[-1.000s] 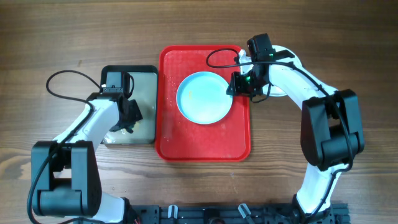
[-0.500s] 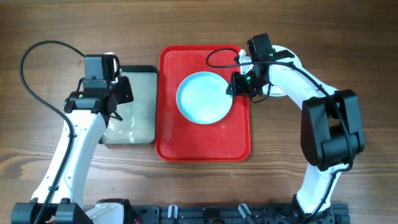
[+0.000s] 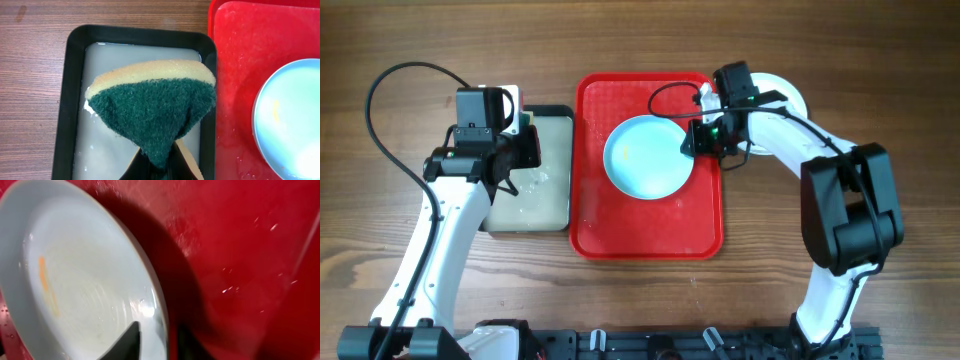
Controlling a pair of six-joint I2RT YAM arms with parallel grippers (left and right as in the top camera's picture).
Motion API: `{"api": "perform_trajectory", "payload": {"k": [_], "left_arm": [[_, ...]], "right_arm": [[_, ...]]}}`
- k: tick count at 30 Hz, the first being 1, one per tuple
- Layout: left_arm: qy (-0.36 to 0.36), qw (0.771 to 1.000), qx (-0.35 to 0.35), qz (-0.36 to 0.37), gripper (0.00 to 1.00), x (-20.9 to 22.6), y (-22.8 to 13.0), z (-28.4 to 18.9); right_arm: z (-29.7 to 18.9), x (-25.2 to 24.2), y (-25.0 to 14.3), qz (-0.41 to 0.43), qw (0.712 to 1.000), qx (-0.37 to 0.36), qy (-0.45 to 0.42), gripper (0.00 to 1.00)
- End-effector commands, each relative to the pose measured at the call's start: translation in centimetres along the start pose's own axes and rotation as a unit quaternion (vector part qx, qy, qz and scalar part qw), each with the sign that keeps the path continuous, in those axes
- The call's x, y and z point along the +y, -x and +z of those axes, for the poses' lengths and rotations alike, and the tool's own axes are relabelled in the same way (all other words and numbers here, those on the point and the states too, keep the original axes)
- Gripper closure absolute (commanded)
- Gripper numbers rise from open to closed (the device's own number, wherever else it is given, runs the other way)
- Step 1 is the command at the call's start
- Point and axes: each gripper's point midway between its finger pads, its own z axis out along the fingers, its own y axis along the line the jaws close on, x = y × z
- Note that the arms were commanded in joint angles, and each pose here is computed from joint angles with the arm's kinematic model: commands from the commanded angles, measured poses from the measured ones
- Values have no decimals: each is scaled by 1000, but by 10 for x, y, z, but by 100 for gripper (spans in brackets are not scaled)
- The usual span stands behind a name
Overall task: Clean dirty plates on tray and stack at the side
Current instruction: 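Dip and rub the held sponge in the black tray's water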
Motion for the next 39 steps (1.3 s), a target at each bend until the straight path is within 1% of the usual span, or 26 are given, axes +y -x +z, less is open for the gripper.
{"api": "perform_trajectory", "payload": {"k": [1,2,3,9,12,14,16,25,39], "left_arm": [[-7,1000,-17,5,96,-1,10,-8],[-7,1000,-17,6,96,-1,10,-8],[-7,1000,-17,6,96,-1,10,-8],[-7,1000,-16,6,96,-1,9,-7],[-9,1000,-8,5,96,-2,5,-7],[-40,999,14,0,96,-12,-6,-8],[-60,997,30,-27,96,-19,-12,-9],[-60,997,42,-27,96,-19,-18,-9],[-60,997,42,-23,96,-19,-18,-9]], "right_arm": [[-3,-4,2,1,999,-15,-38,92],[-3,-6,2,8,999,-17,-47,96],[-3,-6,2,8,999,-17,-46,96],[-3,-5,2,8,999,-16,-44,96],[-3,2,0,8,1000,-11,-24,94],[-3,2,1,7,1000,-13,-24,95],[-3,2,2,6,1000,-14,-24,96],[-3,2,2,6,1000,-14,-24,96],[-3,2,2,6,1000,-14,-24,96]]}}
